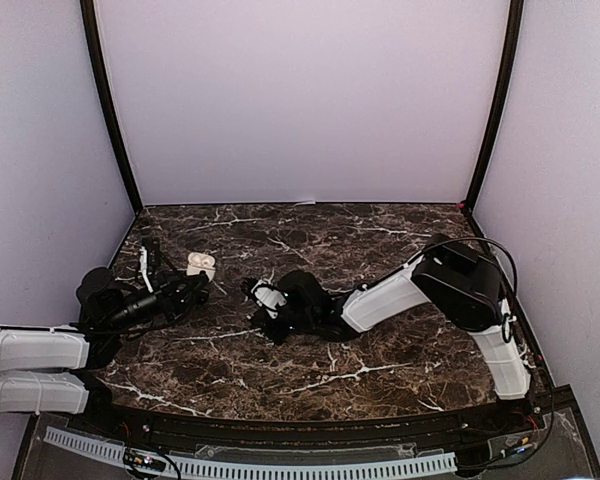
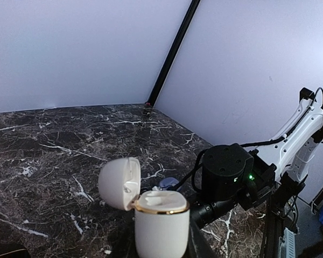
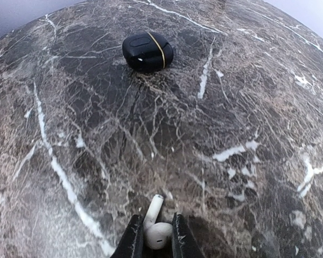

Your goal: Insert the wireless bluetooth earbuds into the charging case

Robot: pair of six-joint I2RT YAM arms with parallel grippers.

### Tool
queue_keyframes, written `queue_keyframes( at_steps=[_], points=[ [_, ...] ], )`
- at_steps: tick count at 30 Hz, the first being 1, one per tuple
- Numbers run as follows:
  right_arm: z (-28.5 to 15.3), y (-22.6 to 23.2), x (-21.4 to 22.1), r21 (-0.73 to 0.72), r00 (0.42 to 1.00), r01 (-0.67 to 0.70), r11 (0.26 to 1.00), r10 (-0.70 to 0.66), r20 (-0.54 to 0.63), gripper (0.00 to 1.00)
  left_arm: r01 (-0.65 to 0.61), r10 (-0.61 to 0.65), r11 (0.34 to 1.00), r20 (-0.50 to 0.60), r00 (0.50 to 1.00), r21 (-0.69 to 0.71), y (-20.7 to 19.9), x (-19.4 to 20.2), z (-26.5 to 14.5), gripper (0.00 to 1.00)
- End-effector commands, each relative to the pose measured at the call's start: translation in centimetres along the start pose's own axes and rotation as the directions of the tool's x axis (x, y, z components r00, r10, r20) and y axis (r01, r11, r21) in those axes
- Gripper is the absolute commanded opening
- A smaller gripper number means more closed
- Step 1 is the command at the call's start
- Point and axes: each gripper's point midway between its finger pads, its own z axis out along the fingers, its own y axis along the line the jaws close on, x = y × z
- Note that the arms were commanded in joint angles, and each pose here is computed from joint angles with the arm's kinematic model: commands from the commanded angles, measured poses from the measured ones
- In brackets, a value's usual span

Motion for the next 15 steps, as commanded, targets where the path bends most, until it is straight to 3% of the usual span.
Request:
queue_keyframes(
  at_steps=[1,6,9,15],
  points=[
    [-2.7,0.2,3.1,-0.011,0.996,-0.031,0.999,0.03,-0.087,0.02,-0.007,0.008,0.998,-0.028,1.0,0.057,-0.8,0.4,0.2,0.17],
    [-7.1,1.4,5.1,-0.042,0.994,-0.043,0.998,0.038,-0.106,0.03,0.027,-0.014,0.991,-0.093,0.996,0.132,-1.8,2.0,0.5,0.17],
    [-10.1,2.2,5.5,-0.07,0.993,-0.058,0.996,0.05,-0.103,0.03,0.058,-0.01,0.967,-0.194,0.981,0.247,-3.7,4.2,1.5,0.17],
    [-14.7,4.0,5.2,-0.151,0.989,-0.101,0.983,0.082,-0.127,0.03,0.069,0.1,0.887,-0.336,0.937,0.457,-8.8,8.0,3.5,0.15]
  ],
)
